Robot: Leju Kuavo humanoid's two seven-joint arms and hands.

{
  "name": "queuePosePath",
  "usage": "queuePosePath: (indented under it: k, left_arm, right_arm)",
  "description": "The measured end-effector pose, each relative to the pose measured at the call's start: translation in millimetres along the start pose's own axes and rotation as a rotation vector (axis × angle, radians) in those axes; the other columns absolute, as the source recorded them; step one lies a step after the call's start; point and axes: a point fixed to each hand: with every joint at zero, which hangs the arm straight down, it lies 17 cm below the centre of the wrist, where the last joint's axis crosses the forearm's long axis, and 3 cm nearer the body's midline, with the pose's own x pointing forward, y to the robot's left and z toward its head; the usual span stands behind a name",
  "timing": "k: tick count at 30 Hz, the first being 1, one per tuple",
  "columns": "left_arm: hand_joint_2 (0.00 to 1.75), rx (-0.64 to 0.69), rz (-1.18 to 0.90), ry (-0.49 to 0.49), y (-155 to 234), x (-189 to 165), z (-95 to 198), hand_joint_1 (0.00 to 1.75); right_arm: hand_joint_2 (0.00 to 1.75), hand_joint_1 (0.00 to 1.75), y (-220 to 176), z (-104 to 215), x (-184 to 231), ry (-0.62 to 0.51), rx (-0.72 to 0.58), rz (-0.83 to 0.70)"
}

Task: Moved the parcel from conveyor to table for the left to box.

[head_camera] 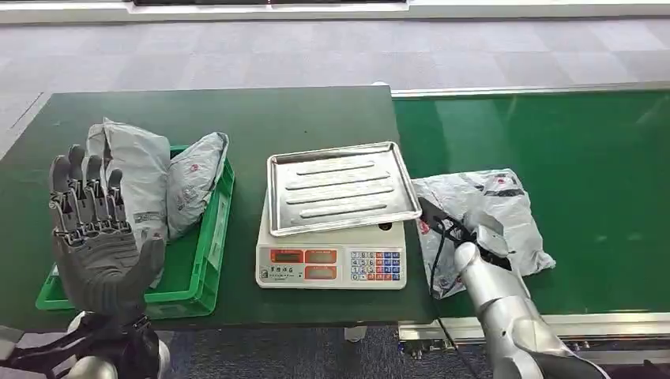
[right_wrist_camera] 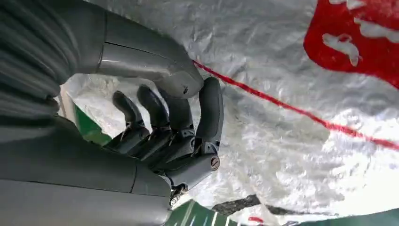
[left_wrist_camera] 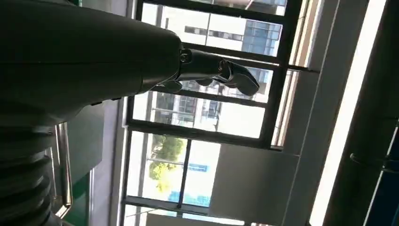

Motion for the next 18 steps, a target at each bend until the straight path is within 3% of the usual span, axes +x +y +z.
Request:
queuePosePath:
  k: [6,7,8,15,18]
  left_arm:
    - [1.75,0.011,-0.014,-0.013,6,6,-1,0.00]
    - [1.75,0.013,-0.017,-0.015,7,7,-1,0.00]
    - [1.75,0.015,-0.019,-0.018,8,9,-1,0.00]
    - [1.75,0.028,-0.031,-0.026,13,13,-1,0.00]
    - [1.75,0.029,-0.030,-0.025,14,13,-1,0.00]
  right_arm:
    - [1.75,1.75,-25,-2,-5,0.074,-0.097,-0.009]
    - [1.75,1.15,-32,-1,-8,0.099,-0.134,-0.013]
    - [1.75,0.00,-40,-1,-10,0.113,-0.172,-0.018]
    - [1.75,0.00,-78,5,0,0.106,-0.283,-0.013]
    - [1.75,0.00,-98,9,3,0.096,-0.392,-0.002]
